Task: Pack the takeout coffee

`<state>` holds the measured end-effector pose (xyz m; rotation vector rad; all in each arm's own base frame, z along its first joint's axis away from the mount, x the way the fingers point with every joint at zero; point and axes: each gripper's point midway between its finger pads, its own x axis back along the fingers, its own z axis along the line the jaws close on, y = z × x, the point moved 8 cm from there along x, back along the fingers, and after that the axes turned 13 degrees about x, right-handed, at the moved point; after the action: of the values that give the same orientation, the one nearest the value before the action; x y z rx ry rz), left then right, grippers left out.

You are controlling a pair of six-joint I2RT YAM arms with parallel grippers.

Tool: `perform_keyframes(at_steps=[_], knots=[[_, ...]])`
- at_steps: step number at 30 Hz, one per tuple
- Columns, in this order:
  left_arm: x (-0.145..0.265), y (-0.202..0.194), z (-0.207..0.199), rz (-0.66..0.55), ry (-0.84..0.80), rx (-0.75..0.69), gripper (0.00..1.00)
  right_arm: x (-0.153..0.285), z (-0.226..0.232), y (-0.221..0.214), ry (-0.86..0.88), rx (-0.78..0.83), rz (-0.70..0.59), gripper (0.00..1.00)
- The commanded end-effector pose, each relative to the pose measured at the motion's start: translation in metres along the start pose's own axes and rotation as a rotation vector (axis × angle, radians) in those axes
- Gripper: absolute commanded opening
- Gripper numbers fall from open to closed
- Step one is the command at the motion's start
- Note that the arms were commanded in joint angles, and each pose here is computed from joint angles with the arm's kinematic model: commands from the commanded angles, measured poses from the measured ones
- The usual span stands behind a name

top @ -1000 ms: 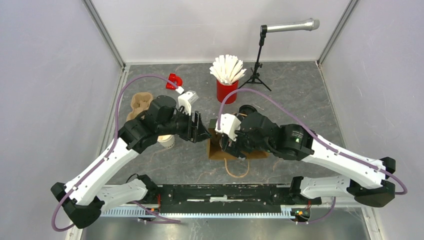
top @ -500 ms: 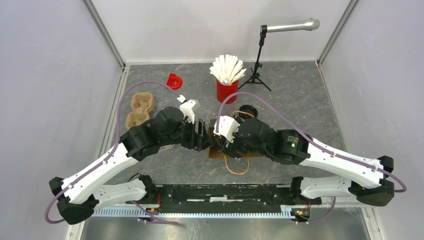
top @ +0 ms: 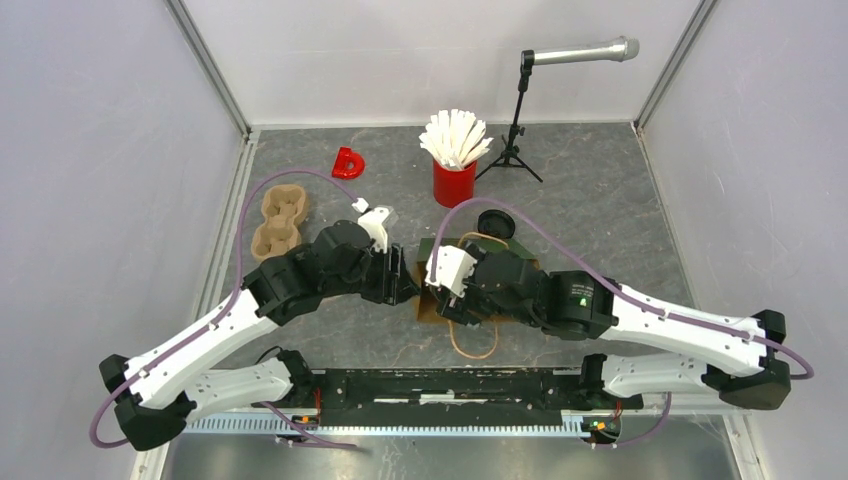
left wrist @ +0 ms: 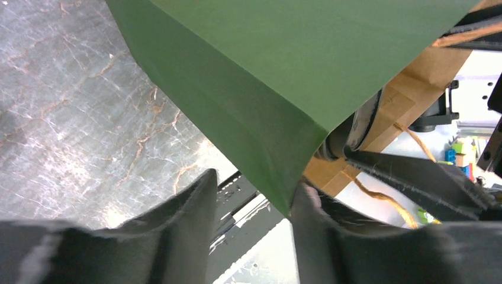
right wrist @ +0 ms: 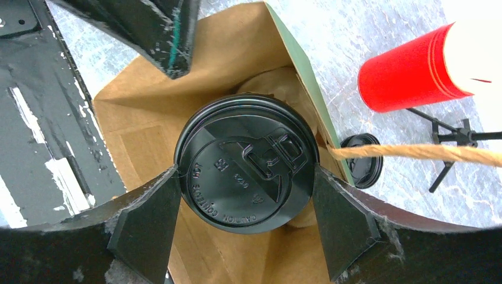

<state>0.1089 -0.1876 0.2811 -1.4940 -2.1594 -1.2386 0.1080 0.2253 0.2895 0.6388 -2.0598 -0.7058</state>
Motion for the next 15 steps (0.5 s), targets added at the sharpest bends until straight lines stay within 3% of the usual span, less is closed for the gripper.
perform_keyframes(at_steps=[1,3,5,9,15], knots=[[0.0,0.002,-0.005,-0.036,-0.035,0.019,0.46,-0.004,0.001,0.017,-0.055,-0.013,-0.045,0.8],[0.002,0.002,-0.005,-0.038,-0.048,0.004,0.26,-0.004,0.0,0.018,-0.069,-0.012,-0.043,0.81],[0.003,0.002,-0.005,-0.043,-0.06,-0.003,0.14,-0.003,0.0,0.016,-0.069,0.021,-0.045,0.82],[0.003,0.001,-0.009,-0.026,-0.092,-0.028,0.07,0.0,-0.002,0.003,-0.078,0.153,-0.043,0.85],[0.001,0.001,-0.015,0.003,-0.138,-0.056,0.06,-0.007,0.0,-0.006,-0.029,0.335,-0.001,0.86]])
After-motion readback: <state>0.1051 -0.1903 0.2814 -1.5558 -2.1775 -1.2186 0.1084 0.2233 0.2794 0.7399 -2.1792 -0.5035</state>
